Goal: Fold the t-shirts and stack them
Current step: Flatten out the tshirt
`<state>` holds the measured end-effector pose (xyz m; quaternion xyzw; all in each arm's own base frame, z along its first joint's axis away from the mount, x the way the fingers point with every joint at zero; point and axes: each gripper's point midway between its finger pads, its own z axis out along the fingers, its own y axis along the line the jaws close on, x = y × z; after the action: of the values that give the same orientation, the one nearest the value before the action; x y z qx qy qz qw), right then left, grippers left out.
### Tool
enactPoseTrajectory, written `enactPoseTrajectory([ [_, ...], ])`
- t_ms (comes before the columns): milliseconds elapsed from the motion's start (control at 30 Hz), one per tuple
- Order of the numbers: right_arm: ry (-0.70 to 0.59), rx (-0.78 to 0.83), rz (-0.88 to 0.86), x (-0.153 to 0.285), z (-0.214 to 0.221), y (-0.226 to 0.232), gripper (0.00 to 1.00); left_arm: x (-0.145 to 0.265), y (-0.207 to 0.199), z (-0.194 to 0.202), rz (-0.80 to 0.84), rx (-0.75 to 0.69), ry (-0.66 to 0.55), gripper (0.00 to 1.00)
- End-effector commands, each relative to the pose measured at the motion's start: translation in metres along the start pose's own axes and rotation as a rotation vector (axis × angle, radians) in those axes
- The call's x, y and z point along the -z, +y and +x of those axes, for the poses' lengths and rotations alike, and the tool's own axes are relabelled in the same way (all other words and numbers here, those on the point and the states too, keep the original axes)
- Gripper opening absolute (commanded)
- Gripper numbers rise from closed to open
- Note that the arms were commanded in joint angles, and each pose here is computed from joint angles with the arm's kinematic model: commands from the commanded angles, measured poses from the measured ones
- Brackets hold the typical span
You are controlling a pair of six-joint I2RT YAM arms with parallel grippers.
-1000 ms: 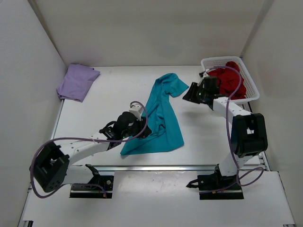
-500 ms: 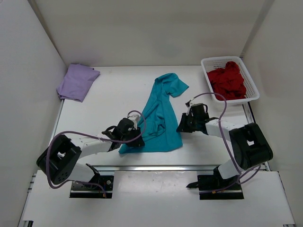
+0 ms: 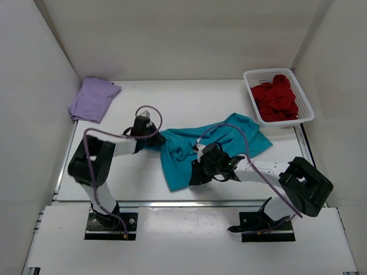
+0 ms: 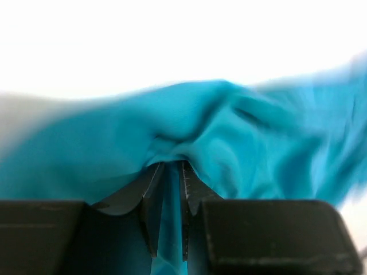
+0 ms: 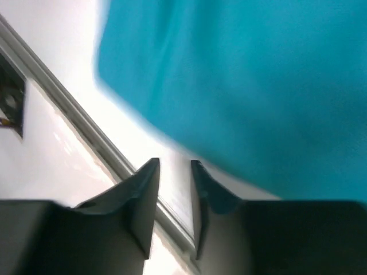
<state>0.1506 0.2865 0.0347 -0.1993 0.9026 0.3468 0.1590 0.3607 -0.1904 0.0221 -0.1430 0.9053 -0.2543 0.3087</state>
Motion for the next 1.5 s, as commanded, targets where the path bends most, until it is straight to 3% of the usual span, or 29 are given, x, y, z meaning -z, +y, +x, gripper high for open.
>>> enactPoseTrajectory([
  [0, -0.105, 0.080, -0.061, 0.002, -0.054, 0.028, 0.28, -0.035, -0.033, -0.085, 0.045, 0.046, -0.135, 0.27],
  [67, -0.170, 0.069, -0.034, 0.013, -0.073, 0.018, 0.36, -0.052, -0.056, -0.116, 0.090, 0.059, -0.117, 0.27],
  [133, -0.224, 0.022, -0.027, 0.027, -0.082, 0.004, 0.39, -0.050, -0.097, -0.168, 0.163, 0.030, -0.185, 0.30],
  [233, -0.288, -0.033, -0.011, 0.047, -0.086, -0.024, 0.39, -0.019, -0.112, -0.205, 0.138, -0.026, -0.271, 0.36],
  [300, -0.342, -0.076, 0.015, 0.062, -0.090, -0.043, 0.39, 0.000, -0.104, -0.203, 0.144, -0.009, -0.298, 0.37],
  [400, -0.389, -0.107, 0.026, 0.072, -0.088, -0.060, 0.35, 0.024, -0.085, -0.166, 0.160, 0.010, -0.292, 0.35],
  [467, -0.425, -0.100, 0.037, 0.080, -0.093, -0.064, 0.32, 0.034, -0.058, -0.108, 0.115, 0.010, -0.236, 0.33],
  [567, -0.416, -0.099, 0.042, 0.080, -0.085, -0.065, 0.31, 0.048, -0.017, -0.040, 0.048, -0.002, -0.161, 0.35],
  [667, -0.445, -0.089, 0.035, 0.085, -0.081, -0.063, 0.31, 0.062, 0.021, 0.001, -0.005, 0.034, -0.121, 0.42],
  [833, -0.451, -0.086, 0.022, 0.086, -0.073, -0.057, 0.32, 0.069, 0.039, 0.037, -0.022, 0.092, -0.088, 0.52],
  [1000, -0.471, -0.088, 0.010, 0.089, -0.074, -0.054, 0.32, 0.046, 0.037, 0.027, -0.030, 0.136, -0.090, 0.53],
  [1100, -0.462, -0.082, 0.003, 0.087, -0.072, -0.050, 0.32, 0.019, 0.027, 0.014, -0.004, 0.157, -0.055, 0.40],
  [1167, -0.456, -0.091, 0.016, 0.086, -0.070, -0.053, 0.32, 0.009, 0.016, 0.004, 0.011, 0.161, -0.036, 0.10],
  [1200, -0.455, -0.088, 0.018, 0.087, -0.069, -0.054, 0.32, 0.008, 0.006, -0.005, 0.031, 0.155, -0.041, 0.00],
  [1367, -0.476, -0.115, 0.045, 0.088, -0.068, -0.068, 0.34, 0.047, -0.021, -0.023, 0.014, 0.043, -0.075, 0.00],
  [1467, -0.482, -0.124, 0.071, 0.086, -0.075, -0.079, 0.34, 0.085, -0.004, 0.011, -0.045, 0.035, 0.066, 0.12],
])
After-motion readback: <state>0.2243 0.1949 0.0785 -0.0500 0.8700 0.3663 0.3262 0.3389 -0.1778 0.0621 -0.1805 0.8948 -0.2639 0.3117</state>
